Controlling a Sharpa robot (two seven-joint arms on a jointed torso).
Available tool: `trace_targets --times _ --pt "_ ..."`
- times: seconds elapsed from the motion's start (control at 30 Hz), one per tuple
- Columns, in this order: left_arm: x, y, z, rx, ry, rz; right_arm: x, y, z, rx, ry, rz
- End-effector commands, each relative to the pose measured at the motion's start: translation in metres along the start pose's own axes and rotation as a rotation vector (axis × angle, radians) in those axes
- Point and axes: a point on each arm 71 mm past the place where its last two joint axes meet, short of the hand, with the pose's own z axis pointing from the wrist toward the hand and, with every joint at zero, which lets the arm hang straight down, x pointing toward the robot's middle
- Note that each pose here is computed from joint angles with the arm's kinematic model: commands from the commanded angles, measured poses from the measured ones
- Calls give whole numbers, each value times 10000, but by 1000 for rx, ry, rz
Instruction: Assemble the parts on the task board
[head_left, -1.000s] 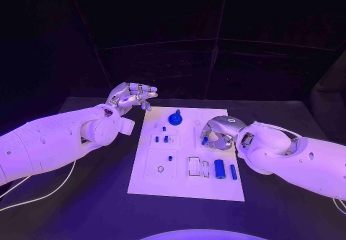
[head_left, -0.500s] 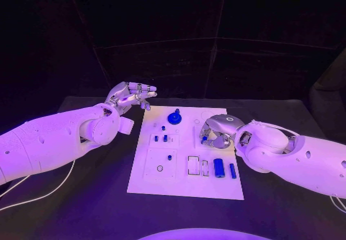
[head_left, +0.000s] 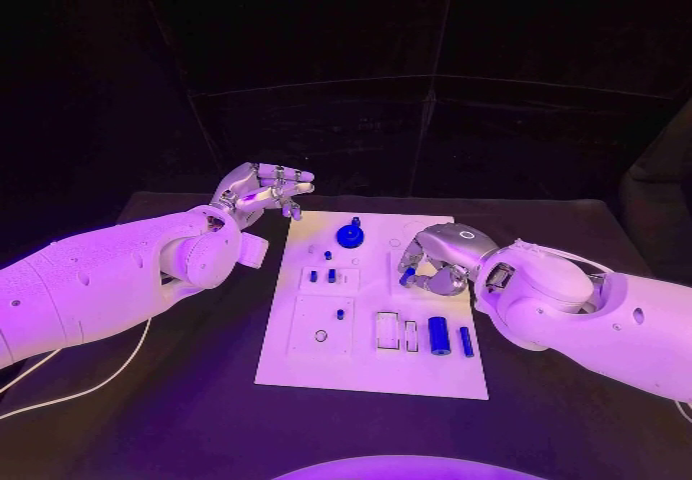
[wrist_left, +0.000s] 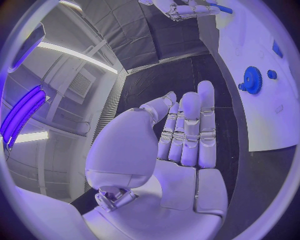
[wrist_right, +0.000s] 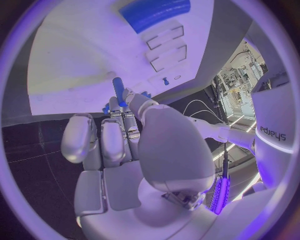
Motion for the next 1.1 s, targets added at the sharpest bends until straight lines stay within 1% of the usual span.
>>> trace_targets --times 0.03,0.23,0.33,0.47,0.53,0.6,0.73,0.77,0.93,1.1 --pt "6 -13 3 5 9 -7 -104 104 -26 -41 -62 87" --pt "13 -15 3 6 10 -8 -186 317 -33 -111 -96 144" --pt "18 -15 4 6 11 -8 -190 436 1 -147 -97 164" --pt "30 -15 9 7 14 -10 -166 622 94 -202 -86 183" --pt "42 -15 13 7 17 -11 -124 747 182 -239 -67 191" --pt "50 -16 16 8 18 -11 -70 830 232 -264 -45 195" --pt "65 -15 24 9 21 -12 93 976 275 -314 18 198" --pt "74 -14 30 9 22 -13 157 1024 280 -333 40 197" --pt "98 -13 44 10 27 -14 308 1130 312 -369 92 188" --pt "121 -12 54 11 32 -16 417 1169 351 -376 129 163"
